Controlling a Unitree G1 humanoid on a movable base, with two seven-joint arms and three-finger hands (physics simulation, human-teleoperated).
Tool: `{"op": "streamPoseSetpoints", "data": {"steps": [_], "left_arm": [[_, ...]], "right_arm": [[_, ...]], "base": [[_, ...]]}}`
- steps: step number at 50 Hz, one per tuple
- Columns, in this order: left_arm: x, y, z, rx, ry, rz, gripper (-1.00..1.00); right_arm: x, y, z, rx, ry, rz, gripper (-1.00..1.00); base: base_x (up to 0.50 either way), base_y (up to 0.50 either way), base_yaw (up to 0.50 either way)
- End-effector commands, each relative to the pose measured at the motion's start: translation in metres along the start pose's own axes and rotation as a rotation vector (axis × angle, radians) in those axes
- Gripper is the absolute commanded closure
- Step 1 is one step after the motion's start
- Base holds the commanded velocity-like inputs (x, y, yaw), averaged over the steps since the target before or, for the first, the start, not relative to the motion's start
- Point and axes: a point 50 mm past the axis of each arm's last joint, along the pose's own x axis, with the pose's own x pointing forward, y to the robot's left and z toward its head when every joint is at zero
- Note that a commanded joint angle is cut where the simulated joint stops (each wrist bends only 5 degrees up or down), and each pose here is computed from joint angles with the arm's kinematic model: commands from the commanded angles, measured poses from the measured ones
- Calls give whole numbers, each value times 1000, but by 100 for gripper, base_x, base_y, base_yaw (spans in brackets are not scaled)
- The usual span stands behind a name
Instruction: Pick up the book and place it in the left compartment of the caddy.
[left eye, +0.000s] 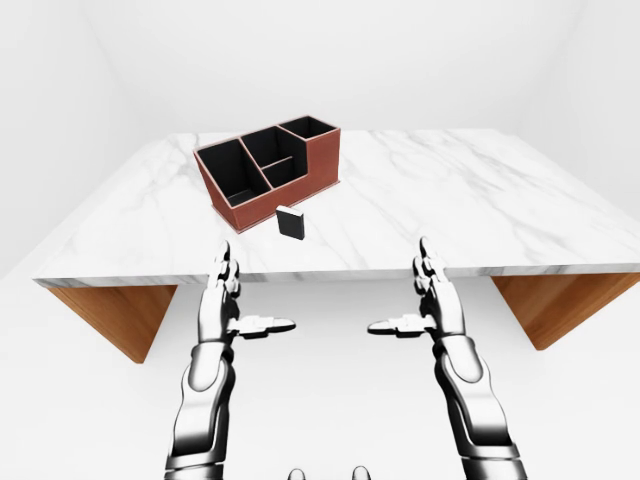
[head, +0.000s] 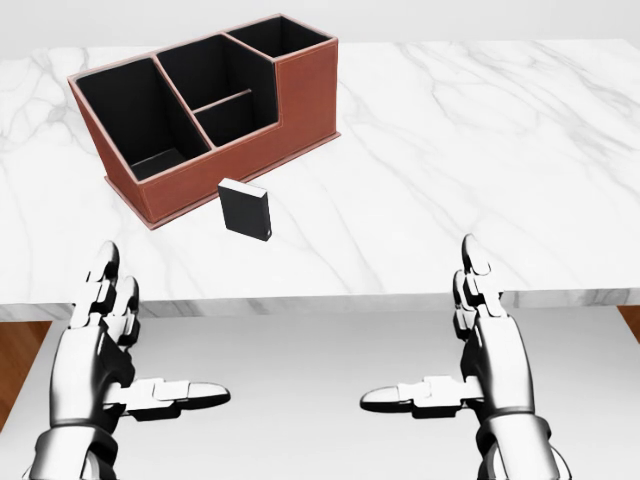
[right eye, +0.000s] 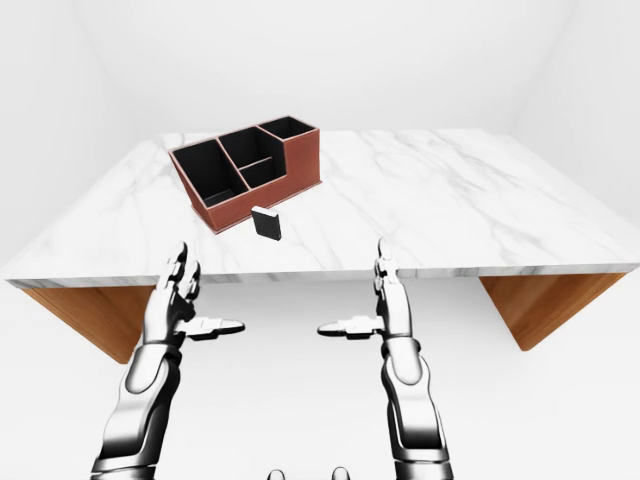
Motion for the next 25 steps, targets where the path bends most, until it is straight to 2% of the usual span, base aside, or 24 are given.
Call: {"op": "streamPoseSetpoints", "data": {"steps": [1,10,25], "left_arm": [[-1,18,21,-47,-65,57,-100],[-7,37,44,-65,-164,113,-100],[-22,54,53,-119,-211,141,-100]], "right_arm": [[-1,-4,13,-12,-57,-12,-100],[1,-6,19,-16,-80,-15,-100],[-14,-6,52,-42,-225,-24,-100]], "base": [[0,0,0],[0,0,0],[0,0,0]]}}
